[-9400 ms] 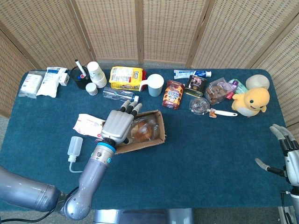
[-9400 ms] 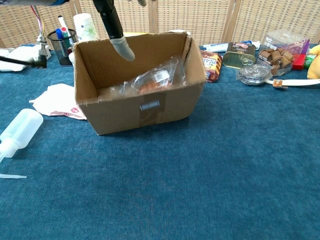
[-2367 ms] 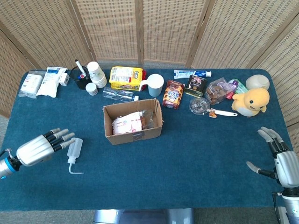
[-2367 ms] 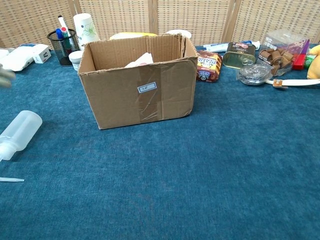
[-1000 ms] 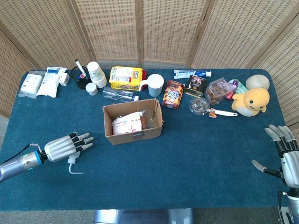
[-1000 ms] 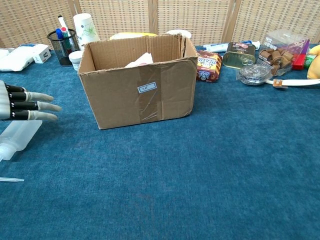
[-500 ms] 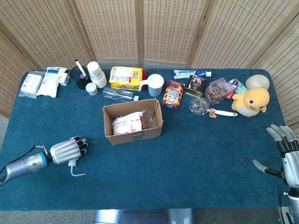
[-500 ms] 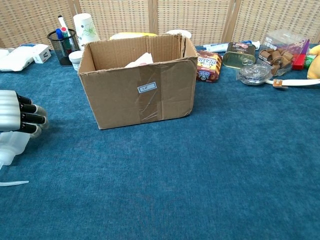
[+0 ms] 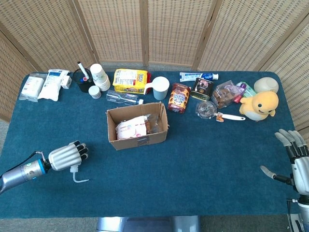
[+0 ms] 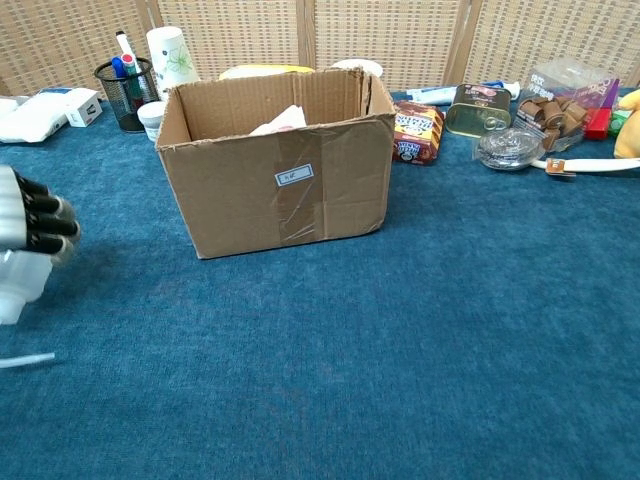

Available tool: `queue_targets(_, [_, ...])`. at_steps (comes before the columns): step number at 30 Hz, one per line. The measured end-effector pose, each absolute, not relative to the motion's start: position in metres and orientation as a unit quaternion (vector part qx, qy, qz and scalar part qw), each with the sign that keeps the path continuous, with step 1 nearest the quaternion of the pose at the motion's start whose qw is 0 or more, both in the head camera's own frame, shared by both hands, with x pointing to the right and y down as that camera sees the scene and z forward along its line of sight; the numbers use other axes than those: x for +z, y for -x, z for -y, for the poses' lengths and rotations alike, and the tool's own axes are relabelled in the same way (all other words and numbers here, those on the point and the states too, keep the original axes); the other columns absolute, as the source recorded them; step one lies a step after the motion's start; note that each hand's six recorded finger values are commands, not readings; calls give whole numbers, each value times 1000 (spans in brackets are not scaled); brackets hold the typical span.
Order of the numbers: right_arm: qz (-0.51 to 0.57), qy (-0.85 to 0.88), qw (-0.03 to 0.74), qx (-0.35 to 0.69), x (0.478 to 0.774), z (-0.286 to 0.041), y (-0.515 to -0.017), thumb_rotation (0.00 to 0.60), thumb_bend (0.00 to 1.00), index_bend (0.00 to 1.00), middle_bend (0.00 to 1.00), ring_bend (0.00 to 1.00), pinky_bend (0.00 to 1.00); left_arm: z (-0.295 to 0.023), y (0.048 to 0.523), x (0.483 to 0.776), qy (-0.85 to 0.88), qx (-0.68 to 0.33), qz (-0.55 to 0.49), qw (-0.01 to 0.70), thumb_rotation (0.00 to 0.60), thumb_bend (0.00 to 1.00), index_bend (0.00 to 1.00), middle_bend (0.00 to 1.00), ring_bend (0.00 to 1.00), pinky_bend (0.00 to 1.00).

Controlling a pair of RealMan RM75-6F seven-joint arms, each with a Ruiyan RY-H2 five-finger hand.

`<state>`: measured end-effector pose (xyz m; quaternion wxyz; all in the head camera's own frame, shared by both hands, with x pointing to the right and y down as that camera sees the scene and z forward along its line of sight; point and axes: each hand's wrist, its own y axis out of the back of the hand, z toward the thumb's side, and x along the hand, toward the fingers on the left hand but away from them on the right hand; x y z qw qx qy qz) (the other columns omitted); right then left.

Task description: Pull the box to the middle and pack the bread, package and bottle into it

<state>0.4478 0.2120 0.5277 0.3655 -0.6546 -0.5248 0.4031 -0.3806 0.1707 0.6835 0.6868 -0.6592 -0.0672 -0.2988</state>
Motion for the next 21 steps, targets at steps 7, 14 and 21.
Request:
queue_targets(7, [520,658,365,403,530,-213,-445,600,0,125,94,0,93,-157,389,640,666,-276,-27,693,600,109,552,451,391,593])
queue_targets(14, [516,661,367,402,530,-214,-440,600,0,126,94,0,93,-121,396,591,649,-267,-150,696,600,108,569,474,399,601])
queue_targets(21, [517,662,366,401,530,-214,-440,600,0,126,94,0,93,-89,381,571,669,-277,-257,640,600,108,566,475,410,592])
